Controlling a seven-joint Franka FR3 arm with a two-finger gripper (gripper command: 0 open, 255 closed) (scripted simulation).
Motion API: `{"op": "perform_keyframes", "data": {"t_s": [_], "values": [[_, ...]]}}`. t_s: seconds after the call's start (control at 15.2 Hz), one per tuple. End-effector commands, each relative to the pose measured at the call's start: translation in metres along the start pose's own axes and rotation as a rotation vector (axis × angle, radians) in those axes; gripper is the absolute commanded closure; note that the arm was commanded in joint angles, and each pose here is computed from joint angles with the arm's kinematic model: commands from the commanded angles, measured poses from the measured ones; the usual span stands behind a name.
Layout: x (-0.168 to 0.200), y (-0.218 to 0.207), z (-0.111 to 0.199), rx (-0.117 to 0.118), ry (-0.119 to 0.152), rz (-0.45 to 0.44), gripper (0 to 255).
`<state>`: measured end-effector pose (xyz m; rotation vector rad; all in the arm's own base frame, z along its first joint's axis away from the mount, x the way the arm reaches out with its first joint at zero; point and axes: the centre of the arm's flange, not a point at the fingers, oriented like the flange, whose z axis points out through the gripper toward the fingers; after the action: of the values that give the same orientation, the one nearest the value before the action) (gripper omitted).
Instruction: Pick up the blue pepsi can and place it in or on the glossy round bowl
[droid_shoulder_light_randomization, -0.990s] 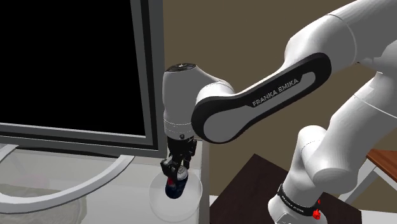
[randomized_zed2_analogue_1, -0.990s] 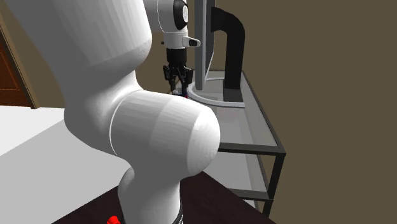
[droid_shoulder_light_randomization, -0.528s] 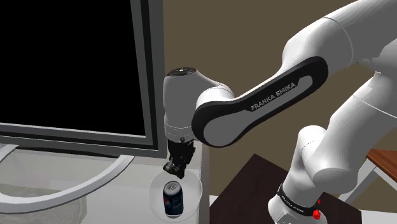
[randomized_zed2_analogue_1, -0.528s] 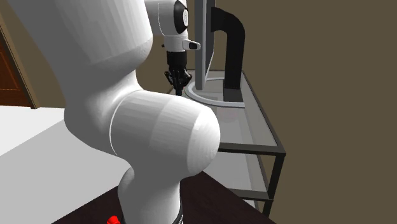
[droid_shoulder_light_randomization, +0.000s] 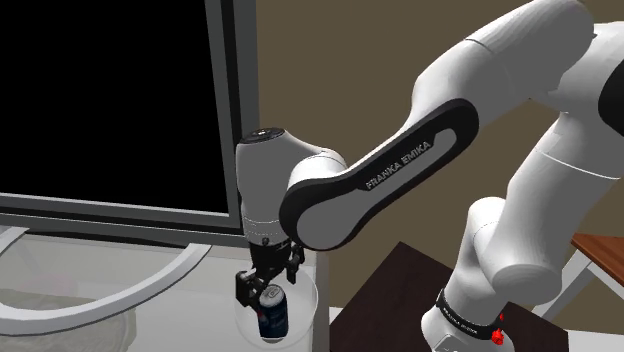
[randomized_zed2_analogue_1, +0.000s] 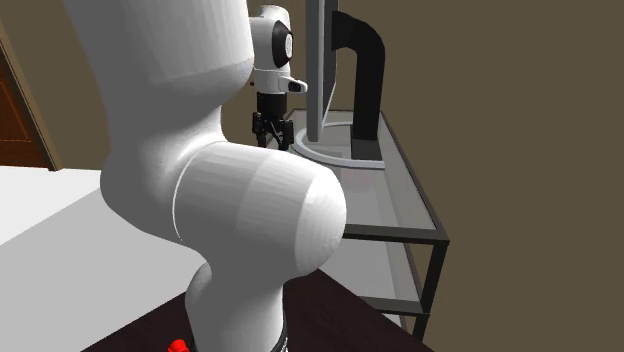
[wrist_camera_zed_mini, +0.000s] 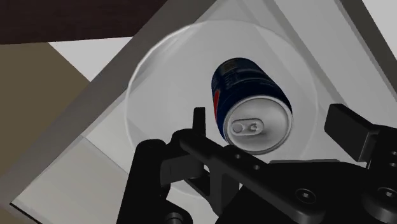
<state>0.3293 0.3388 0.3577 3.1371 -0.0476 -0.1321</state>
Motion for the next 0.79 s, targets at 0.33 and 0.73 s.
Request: {"op": "perform_keyframes", "data": {"t_s": [0.33, 0.73], "values": [[0.000, 0.001, 0.043, -0.007, -0.021, -0.066, 0], [0.000, 0.001, 0.043, -0.007, -0.021, -0.066, 0]]}}
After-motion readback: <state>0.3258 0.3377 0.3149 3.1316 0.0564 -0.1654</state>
